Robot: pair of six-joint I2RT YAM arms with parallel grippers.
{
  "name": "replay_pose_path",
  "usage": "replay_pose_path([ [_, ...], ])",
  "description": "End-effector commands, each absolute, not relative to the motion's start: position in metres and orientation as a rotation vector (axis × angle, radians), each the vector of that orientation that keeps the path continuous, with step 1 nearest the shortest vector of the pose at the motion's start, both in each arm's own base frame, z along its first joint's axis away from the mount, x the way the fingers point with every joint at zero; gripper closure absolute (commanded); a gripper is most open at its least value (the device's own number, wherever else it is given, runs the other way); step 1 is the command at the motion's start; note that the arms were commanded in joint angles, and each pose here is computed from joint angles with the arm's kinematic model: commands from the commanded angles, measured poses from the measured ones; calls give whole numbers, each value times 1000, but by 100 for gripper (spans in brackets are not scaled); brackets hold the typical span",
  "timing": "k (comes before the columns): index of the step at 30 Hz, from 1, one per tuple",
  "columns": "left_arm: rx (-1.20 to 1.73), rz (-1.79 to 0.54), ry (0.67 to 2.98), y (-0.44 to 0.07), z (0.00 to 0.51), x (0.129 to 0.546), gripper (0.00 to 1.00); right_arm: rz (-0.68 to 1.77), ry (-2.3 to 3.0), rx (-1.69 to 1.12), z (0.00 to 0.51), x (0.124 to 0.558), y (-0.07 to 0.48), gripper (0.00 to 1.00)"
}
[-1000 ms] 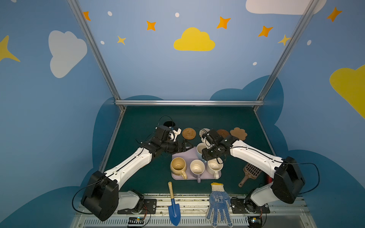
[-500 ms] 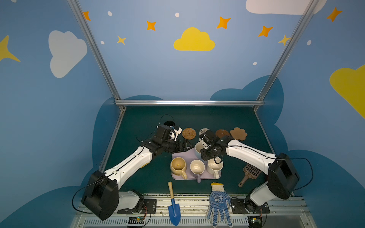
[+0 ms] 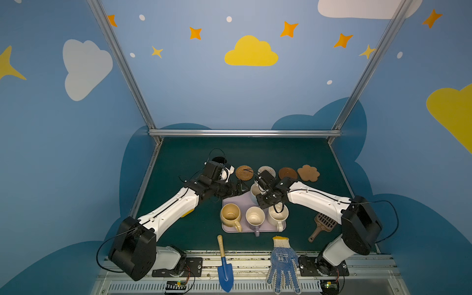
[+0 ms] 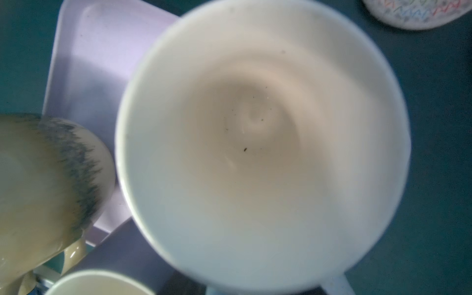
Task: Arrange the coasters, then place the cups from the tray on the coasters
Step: 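Lower right gripper onto the white mug rim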
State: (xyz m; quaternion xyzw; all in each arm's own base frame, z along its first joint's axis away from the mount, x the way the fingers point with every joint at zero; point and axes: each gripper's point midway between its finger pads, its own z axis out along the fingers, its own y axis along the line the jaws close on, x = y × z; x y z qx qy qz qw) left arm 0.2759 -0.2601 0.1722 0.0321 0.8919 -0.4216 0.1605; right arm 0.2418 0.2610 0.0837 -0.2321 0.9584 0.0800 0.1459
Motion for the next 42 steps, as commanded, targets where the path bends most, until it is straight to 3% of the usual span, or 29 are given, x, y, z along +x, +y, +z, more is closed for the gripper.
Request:
replay_pose_path([
  [1,40,-1222,2542,-262,173,282,1,216,2745,-669,83,246,265,63],
  [9,21,-1256,2541,-263,169,280,1,244,2750,-663,76,246,270,70],
  [14,47,-1265,2533,-265,171,280,1,266,2750,-670,77,245,273,84],
  [22,53,-1265,2567,-267,166,282,1,283,2733,-652,84,247,276,98],
  [42,22,-1304,2503,-265,192,288,1,318,2631,-575,129,258,278,100],
])
